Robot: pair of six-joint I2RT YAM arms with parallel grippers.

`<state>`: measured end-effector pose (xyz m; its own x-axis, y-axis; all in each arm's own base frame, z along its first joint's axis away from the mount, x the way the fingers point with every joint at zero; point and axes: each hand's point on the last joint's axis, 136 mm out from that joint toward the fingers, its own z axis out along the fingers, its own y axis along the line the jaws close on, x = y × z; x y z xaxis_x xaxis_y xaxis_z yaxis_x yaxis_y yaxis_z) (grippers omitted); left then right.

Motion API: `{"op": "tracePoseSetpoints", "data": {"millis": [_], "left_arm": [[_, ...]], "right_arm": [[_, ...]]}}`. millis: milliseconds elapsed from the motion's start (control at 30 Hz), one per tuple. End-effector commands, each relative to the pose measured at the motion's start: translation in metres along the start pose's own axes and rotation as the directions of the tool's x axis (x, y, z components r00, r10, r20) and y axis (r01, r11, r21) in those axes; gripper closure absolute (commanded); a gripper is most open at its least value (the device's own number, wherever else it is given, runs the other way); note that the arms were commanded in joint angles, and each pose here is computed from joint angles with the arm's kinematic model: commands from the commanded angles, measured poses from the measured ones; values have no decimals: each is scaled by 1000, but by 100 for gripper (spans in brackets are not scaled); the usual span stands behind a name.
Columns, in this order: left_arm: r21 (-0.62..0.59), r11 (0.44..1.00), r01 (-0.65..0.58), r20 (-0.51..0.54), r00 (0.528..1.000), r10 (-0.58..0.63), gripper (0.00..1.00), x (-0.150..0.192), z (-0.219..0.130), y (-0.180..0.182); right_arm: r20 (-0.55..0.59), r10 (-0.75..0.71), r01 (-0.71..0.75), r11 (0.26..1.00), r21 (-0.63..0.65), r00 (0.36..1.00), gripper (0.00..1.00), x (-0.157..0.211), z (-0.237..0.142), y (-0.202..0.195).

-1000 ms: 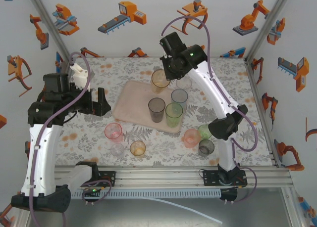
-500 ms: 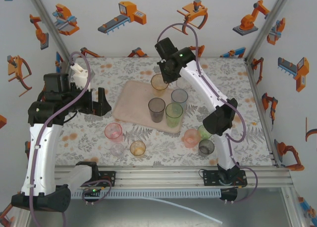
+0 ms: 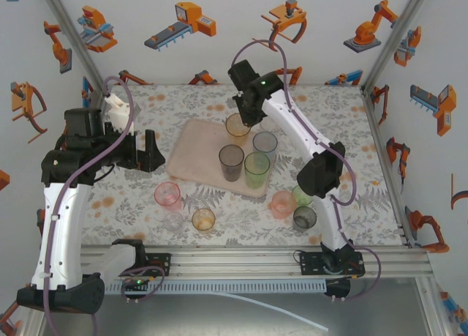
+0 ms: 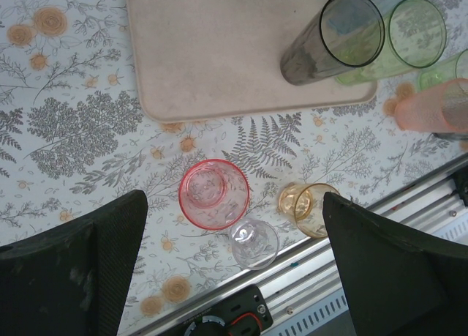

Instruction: Place the glasses into the tray

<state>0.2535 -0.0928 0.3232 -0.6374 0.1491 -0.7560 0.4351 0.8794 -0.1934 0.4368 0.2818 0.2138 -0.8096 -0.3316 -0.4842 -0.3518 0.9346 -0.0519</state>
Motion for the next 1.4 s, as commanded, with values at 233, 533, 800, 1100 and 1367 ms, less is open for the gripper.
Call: {"op": "tracePoseSetpoints", "data": {"millis": [233,533,800,1100,1367], "left_arm": [[20,1000,8,-9,1000,-7,3,4,3,-2],[20,1000,7,-10,1000,-7,3,5,3,-2],[20,1000,8,-13,1000,-8,3,6,3,-2],[19,1000,9,-15,1000,-9,3,7,3,-1],[21,1000,9,-14,1000,-9,3,6,4,-1]], "right_arm": [[-36,-24,25,999,23,999,100,5,23,-5],[-62,-32,33,999,23,998,99,10,36,-4],[-86,-34,37,999,28,996,99,14,46,-6],[-111,-36,38,999,19,993,98,19,56,-4],[-128,-34,36,999,15,991,96,22,60,-6]]}}
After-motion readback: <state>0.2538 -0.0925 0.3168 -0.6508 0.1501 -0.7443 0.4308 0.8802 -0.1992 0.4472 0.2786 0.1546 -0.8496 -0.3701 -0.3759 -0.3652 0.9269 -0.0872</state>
